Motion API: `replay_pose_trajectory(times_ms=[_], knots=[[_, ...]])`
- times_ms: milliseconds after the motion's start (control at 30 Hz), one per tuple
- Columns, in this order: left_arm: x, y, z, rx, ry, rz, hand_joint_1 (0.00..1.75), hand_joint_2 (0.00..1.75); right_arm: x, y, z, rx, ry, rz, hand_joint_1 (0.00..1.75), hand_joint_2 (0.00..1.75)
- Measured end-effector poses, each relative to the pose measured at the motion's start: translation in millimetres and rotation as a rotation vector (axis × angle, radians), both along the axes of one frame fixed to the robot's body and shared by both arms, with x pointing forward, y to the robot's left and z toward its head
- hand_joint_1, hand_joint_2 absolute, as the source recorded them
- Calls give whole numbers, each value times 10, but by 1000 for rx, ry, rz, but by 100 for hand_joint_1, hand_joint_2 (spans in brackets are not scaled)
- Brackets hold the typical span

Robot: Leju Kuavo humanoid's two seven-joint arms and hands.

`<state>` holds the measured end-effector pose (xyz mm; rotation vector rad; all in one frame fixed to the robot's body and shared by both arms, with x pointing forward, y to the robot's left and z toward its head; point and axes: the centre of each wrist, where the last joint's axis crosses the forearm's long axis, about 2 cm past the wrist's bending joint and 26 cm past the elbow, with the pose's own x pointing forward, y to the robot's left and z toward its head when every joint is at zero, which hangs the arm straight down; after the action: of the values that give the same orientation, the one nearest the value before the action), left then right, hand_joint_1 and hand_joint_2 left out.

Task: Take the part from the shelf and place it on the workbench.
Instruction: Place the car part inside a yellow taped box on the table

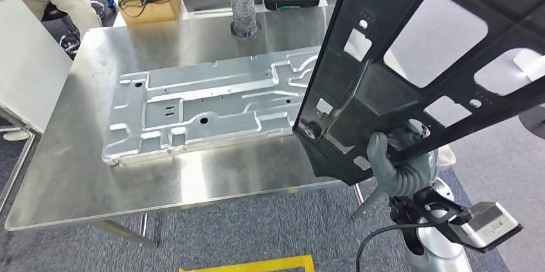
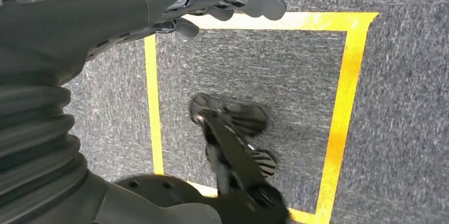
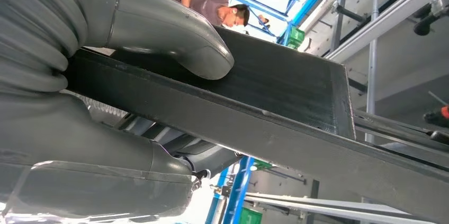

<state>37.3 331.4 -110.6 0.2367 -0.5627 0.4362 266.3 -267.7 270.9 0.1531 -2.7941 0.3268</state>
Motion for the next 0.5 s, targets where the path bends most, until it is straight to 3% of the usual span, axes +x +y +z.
replay_pose_trajectory(times_ms=[500], knots=[[-5, 20, 1, 7, 13, 5, 0, 175, 12, -28, -19, -33, 22, -67, 175, 175]])
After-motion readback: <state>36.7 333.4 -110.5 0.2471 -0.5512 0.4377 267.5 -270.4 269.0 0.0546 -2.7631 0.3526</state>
